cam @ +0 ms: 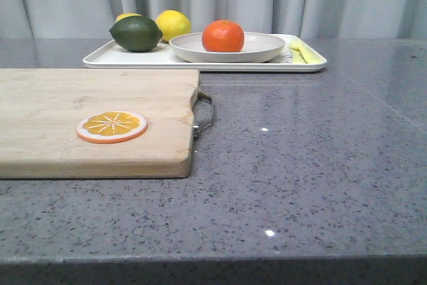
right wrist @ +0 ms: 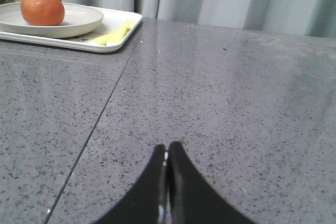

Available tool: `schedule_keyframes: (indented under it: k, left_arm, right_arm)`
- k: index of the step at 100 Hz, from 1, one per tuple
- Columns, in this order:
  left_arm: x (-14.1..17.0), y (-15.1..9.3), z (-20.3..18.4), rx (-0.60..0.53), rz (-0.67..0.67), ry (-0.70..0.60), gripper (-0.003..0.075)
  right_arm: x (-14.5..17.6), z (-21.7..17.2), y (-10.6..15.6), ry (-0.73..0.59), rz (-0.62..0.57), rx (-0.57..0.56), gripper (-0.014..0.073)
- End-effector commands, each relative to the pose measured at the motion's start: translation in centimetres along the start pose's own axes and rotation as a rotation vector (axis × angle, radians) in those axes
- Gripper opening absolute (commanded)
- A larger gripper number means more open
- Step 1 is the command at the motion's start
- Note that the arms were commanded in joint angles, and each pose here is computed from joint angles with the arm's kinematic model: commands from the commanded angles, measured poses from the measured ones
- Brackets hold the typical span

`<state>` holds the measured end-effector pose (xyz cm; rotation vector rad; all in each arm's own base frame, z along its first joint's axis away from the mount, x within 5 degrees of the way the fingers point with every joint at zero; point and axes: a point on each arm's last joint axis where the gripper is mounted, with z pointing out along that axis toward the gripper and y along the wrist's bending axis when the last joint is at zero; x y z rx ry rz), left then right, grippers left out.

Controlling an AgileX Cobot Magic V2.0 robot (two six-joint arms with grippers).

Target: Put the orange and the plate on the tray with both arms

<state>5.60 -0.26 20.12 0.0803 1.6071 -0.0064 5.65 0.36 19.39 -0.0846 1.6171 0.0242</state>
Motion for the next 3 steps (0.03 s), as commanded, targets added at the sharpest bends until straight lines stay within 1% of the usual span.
schedule_keyframes:
  k: [1,3]
  left_arm:
    - [-0.59,-0.03,-0.26,0.001,-0.017,-0.102,-0.0020]
    - [-0.59,-0.03,-0.26,0.001,-0.017,-0.102,-0.0020]
  right_arm:
    - [-1.53,-0.27,-0.03,-0.119,-0.008,0.002,-0.0102]
    - [-1.53,-0.27,-0.03,-0.119,-0.008,0.002,-0.0102]
